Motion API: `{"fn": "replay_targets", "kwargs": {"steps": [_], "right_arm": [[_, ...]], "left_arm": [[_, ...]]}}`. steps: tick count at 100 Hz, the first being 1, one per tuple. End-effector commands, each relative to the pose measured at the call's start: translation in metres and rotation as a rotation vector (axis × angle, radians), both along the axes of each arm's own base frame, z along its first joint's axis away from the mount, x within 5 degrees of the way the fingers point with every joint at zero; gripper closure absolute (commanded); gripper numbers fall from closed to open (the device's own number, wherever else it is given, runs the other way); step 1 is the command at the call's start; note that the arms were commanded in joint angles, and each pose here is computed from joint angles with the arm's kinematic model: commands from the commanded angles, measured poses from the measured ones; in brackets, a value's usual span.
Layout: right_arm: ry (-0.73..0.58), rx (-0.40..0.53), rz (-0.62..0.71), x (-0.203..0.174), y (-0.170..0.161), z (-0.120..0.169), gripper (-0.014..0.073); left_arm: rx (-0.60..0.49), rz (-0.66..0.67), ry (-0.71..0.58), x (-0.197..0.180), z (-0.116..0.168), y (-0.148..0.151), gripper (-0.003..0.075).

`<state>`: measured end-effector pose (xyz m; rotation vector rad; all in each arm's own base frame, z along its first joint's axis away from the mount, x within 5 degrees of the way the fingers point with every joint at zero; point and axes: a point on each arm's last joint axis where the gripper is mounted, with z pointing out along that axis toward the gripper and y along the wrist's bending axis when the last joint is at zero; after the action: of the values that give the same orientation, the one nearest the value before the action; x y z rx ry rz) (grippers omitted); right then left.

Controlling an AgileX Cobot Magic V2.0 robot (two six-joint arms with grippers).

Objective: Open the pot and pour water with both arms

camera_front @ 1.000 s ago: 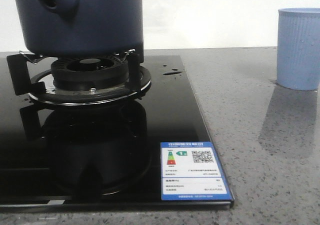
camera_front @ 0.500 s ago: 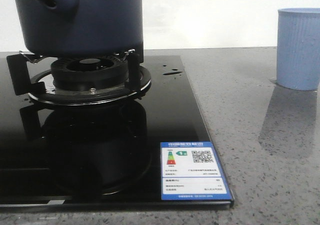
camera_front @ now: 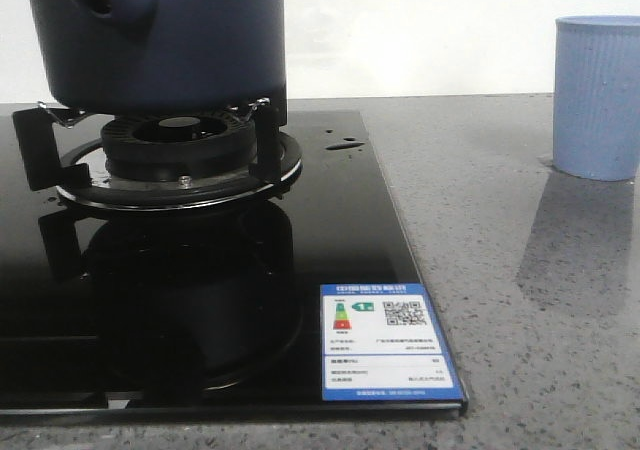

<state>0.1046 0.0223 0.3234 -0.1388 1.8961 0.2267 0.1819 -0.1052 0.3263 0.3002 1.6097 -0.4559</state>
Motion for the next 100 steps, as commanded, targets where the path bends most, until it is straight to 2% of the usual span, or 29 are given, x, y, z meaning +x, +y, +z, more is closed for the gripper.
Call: {"fn": "replay_targets", "kwargs": {"steps": [1,20,53,84,91,100], "right_arm": [[-0.084,0.001,-0.014,0.003,-0.001,0.016,0.0154],[-0.084,0.001,-0.014,0.003,-0.001,0.016,0.0154],[-0.084,0.001,-0.014,0.003,-0.001,0.016,0.0155],[-0.084,0.001,-0.014,0.003,-0.001,0.016,0.0155],[-0.086,0.001,-0.015,0.003,-0.001,0.016,0.0155],[-0.086,0.001,-0.015,0.003,-0.001,0.016,0.0155]], "left_arm": [[-0.066,0.025,-0.111,0.01,0.023,-0.005,0.0154],[-0.036,0.015,-0.118,0.032,0.031,-0.02,0.0146],[0.009,0.01,-0.096,0.068,0.027,-0.043,0.0146],[0.035,0.003,-0.097,0.078,0.023,-0.049,0.0152],[0.036,0.003,-0.1,0.078,0.024,-0.049,0.0175],[0.031,0.006,-0.11,0.078,0.025,-0.049,0.0253]]}}
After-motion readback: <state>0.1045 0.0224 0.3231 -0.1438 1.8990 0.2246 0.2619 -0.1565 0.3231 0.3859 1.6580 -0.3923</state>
